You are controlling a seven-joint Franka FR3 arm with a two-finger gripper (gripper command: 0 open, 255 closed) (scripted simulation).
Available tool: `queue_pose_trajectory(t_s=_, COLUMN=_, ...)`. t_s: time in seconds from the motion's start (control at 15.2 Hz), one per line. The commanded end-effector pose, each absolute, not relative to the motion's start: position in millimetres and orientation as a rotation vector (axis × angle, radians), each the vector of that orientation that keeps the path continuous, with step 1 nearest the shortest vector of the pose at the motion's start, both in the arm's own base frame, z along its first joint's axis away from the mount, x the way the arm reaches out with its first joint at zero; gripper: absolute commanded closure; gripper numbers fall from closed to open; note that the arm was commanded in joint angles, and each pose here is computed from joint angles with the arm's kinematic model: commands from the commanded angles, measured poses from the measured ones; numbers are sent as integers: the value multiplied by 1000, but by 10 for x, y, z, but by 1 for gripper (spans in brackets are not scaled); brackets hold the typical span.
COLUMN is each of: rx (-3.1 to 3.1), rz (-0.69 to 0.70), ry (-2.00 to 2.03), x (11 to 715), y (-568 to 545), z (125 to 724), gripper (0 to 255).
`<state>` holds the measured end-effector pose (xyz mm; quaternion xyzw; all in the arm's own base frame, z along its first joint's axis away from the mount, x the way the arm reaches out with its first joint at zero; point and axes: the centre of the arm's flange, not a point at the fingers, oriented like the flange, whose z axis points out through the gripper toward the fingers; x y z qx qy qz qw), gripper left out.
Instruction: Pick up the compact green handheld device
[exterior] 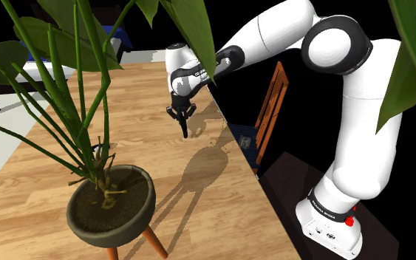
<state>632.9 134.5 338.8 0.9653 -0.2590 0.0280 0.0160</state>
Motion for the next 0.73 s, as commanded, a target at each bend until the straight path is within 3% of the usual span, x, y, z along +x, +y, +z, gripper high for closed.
queue_pose_trajectory(t_s=0.0, rx=3002, rz=87, ry=-806, x=6329, y=1346, z=3503, gripper=255)
queue_pose_trajectory(t_s=0.66, rx=3002, rz=87, ry=-806, x=6329, y=1346, z=3934, gripper=255)
